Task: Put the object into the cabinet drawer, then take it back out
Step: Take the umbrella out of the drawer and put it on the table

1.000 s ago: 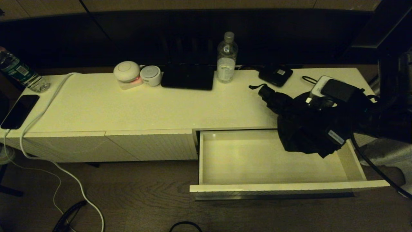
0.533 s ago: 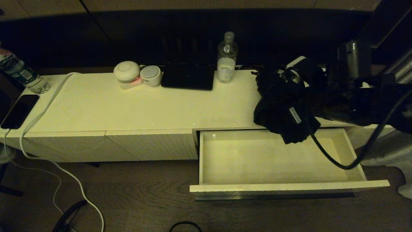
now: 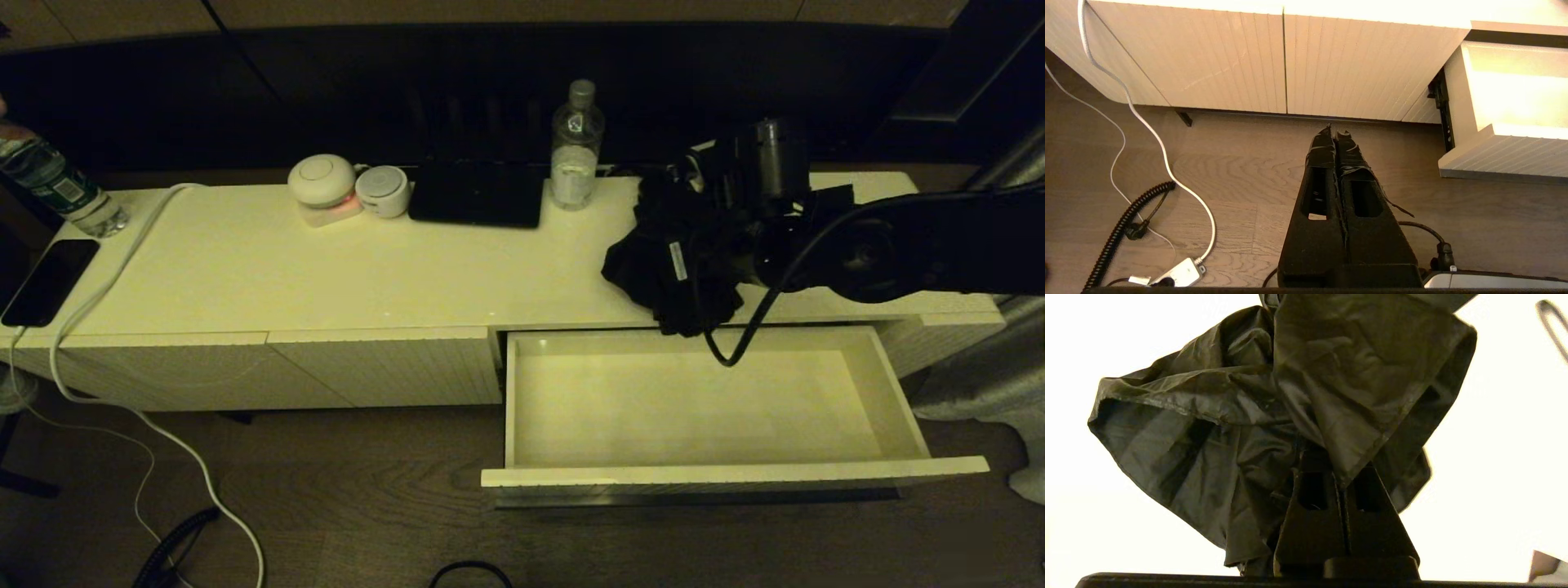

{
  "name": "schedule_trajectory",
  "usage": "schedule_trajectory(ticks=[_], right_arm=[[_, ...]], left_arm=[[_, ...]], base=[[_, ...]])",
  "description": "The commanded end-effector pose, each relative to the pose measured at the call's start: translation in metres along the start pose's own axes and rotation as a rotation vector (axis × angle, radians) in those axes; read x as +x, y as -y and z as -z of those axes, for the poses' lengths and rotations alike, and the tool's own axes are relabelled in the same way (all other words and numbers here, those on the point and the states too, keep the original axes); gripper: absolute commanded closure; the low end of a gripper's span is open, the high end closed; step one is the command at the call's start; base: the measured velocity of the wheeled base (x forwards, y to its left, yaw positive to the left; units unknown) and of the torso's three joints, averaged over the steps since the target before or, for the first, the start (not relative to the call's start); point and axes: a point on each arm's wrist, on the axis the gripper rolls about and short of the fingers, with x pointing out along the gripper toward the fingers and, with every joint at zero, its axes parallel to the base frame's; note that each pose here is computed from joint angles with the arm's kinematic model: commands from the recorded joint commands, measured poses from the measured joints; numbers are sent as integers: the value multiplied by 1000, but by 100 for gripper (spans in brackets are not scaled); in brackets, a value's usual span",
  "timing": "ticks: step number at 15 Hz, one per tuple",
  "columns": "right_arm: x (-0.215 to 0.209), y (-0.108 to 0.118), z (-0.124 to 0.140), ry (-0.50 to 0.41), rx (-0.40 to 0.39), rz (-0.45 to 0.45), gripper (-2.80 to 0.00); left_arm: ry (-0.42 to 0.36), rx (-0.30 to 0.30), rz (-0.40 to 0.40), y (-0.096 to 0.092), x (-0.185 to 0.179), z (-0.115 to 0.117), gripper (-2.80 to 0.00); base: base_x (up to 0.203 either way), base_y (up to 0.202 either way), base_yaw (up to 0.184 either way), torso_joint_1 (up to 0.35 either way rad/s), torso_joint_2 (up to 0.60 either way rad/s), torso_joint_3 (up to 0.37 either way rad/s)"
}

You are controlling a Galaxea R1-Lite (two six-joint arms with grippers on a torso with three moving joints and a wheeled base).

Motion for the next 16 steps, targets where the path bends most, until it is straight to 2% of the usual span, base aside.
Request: schedule_trajectory(ticks=[1, 4, 6, 9, 16], right_arm=[[20, -11, 13, -38, -11, 0, 0], [24, -13, 11, -22, 7, 0, 0], [24, -13, 2, 24, 29, 7, 0], [22, -13, -17, 87, 93, 74, 0], [30, -18, -9, 59, 143, 101, 0]], left_arm=[[2, -1, -1, 0, 0, 0, 0], [1, -1, -1, 0, 0, 0, 0], [1, -1, -1, 0, 0, 0, 0], [1, -1, -1, 0, 0, 0, 0], [2, -1, -1, 0, 0, 0, 0]], base=[[0, 0, 0, 0, 0, 0], [0, 0, 0, 0, 0, 0], [0, 0, 0, 0, 0, 0], [0, 0, 0, 0, 0, 0], [0, 0, 0, 0, 0, 0]])
